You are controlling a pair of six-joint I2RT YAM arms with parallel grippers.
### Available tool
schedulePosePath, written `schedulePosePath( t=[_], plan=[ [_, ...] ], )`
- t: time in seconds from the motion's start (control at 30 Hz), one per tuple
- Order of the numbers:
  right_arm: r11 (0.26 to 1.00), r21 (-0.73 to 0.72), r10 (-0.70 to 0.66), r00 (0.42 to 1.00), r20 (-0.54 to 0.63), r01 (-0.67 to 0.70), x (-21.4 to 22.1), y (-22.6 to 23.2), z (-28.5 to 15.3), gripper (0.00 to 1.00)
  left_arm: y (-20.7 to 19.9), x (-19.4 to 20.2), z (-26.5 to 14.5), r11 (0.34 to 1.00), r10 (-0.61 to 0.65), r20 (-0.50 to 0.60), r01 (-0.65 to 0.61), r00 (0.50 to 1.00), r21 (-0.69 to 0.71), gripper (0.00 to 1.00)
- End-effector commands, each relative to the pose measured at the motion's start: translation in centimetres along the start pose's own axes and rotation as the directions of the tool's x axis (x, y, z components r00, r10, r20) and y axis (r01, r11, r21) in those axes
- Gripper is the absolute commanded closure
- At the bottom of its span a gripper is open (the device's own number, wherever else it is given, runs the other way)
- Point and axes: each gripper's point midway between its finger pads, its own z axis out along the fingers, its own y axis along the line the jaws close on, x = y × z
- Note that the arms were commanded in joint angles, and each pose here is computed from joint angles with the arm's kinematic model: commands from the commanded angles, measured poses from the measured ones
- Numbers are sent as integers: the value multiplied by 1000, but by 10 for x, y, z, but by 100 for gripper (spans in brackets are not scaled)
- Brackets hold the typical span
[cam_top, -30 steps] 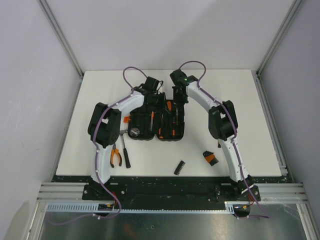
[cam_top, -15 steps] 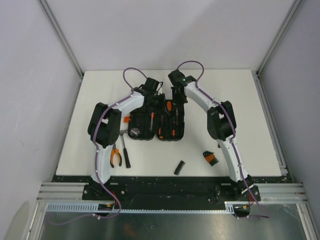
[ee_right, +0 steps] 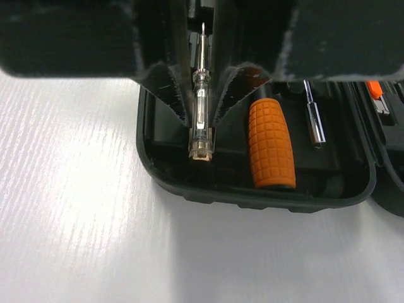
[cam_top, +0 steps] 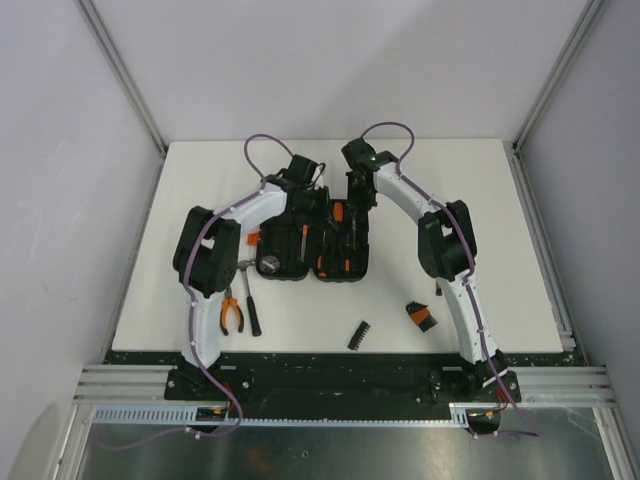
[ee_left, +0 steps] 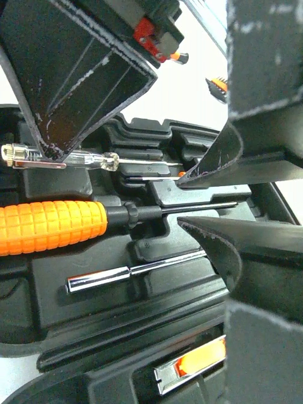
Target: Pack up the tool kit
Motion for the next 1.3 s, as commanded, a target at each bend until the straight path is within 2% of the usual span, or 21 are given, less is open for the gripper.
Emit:
schedulePosePath(
  t=[0.0,0.1,0.6,0.9,1.13,1.27],
  plan=[
    [997,-57,63,989,132,-56,-43,6,-35,75,-19,-16,-31,998,56,80,-59,995,33,70],
    [996,-62,68,988,141,-60,-52,6,-38,72,-21,-17,-32,998,55,84,-58,995,36,69],
    [997,-61,-48,999,4,48,-11,7,3,82,-36,-15,-20,998,39,89,-43,995,35,71],
    [998,19,-65,994,-90,67,18,-10,33,94,-38,-14,-18,1000,6,96,-8,995,21,76],
    [995,41,-85,989,-124,91,36,-18,40,97,-70,-7,-6,996,15,90,-23,996,89,77],
    [997,9,-72,988,-136,74,43,-15,46,98,-79,2,13,995,-9,77,2,997,100,85]
  ],
)
